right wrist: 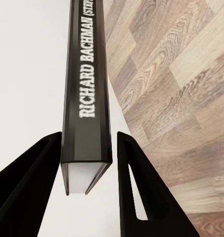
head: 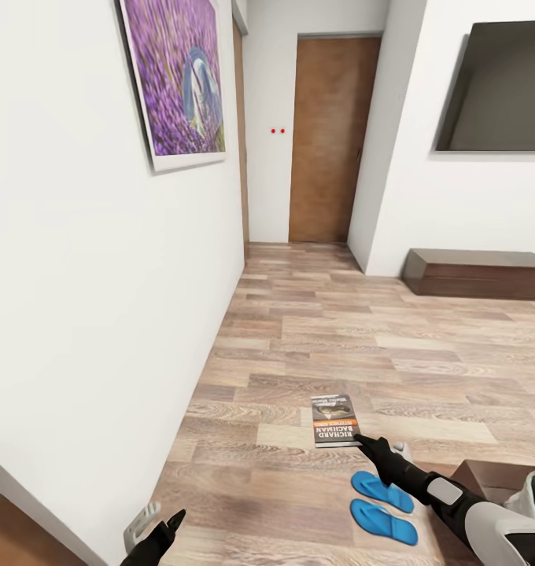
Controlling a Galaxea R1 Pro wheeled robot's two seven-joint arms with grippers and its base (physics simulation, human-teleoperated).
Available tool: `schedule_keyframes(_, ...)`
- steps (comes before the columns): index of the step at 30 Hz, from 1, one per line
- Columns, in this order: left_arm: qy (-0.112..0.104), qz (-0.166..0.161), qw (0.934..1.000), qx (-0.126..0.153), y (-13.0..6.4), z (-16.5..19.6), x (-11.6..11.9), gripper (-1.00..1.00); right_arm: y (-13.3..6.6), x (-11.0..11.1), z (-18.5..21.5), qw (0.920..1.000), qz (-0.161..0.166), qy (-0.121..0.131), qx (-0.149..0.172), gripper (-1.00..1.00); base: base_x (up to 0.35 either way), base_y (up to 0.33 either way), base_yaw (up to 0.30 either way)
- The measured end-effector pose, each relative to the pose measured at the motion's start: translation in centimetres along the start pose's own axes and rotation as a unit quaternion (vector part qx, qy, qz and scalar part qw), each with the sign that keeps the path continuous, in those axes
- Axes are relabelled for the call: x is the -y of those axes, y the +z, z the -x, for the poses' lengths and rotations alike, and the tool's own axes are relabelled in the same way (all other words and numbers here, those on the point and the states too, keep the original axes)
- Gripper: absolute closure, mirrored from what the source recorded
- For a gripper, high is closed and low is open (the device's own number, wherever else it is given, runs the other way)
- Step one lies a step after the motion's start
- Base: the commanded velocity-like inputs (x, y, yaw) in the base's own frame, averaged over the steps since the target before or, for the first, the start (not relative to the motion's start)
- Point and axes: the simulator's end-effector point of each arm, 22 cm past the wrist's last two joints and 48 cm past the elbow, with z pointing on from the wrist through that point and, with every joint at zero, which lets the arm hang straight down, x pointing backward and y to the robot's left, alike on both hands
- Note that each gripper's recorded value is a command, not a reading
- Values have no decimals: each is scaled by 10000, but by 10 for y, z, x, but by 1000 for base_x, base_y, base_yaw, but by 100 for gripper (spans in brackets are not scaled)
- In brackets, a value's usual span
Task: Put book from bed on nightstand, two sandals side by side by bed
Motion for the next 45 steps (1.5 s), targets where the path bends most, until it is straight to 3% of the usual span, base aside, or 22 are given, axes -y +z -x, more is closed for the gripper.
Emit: schedule_keyframes(45,0,-1,10000,0,0,0,0,-100,0,0,0,10000,-3,-4,-2,100,158,68,-23)
